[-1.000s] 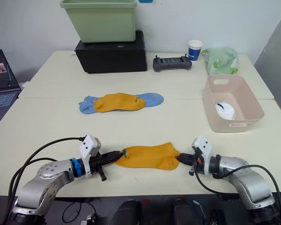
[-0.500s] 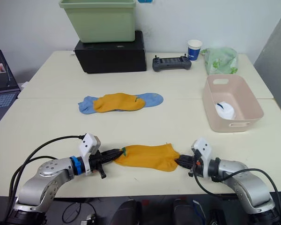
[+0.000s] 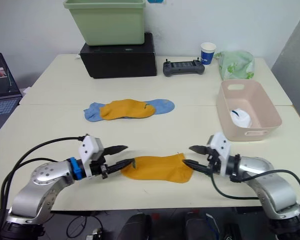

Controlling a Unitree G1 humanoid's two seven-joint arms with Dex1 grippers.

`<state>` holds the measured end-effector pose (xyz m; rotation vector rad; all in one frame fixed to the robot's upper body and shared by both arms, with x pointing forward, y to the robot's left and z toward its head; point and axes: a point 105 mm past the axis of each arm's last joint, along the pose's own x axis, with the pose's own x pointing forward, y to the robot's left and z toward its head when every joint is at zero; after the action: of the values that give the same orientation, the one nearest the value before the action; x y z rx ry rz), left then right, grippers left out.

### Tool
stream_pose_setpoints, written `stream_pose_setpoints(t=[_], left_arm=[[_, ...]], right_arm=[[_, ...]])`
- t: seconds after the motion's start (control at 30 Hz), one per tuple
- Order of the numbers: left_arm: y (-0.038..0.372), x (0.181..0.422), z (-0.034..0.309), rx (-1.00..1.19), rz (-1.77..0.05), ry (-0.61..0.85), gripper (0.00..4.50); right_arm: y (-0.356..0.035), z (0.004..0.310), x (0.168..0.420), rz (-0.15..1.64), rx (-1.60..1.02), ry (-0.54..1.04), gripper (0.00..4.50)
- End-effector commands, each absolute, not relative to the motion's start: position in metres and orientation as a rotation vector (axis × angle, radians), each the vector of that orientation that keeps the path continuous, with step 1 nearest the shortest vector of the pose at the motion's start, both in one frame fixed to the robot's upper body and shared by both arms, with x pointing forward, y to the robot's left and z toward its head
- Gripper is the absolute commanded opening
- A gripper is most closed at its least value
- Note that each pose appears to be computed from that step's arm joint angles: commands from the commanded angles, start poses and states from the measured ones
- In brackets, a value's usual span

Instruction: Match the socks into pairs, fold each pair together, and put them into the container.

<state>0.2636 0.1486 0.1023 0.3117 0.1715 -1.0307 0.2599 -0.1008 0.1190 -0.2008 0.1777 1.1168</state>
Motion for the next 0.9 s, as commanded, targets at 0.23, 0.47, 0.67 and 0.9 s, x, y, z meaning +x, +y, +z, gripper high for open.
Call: stream_pose_setpoints(t=[0.23, 0.47, 0.67, 0.9], left_arm=[[0.143, 0.258, 0.071, 0.357, -1.032, 0.203, 0.02], [0.158, 0.254, 0.069, 0.330, -0.987, 0.231, 0.02], [0.164, 0.262, 0.104, 0.224, -0.914, 0.134, 0.02], [0.228, 0.287, 0.117, 0.198, -0.576, 0.077, 1.59]], right_arm=[[-0.109, 0.070, 0.266, 1.089, -0.330, 0.226, 0.00], [-0.129, 0.075, 0.263, 1.061, -0.343, 0.217, 0.00], [-0.131, 0.111, 0.265, 1.031, -0.241, 0.106, 0.00], [-0.167, 0.131, 0.290, 0.764, -0.201, 0.041, 1.68]])
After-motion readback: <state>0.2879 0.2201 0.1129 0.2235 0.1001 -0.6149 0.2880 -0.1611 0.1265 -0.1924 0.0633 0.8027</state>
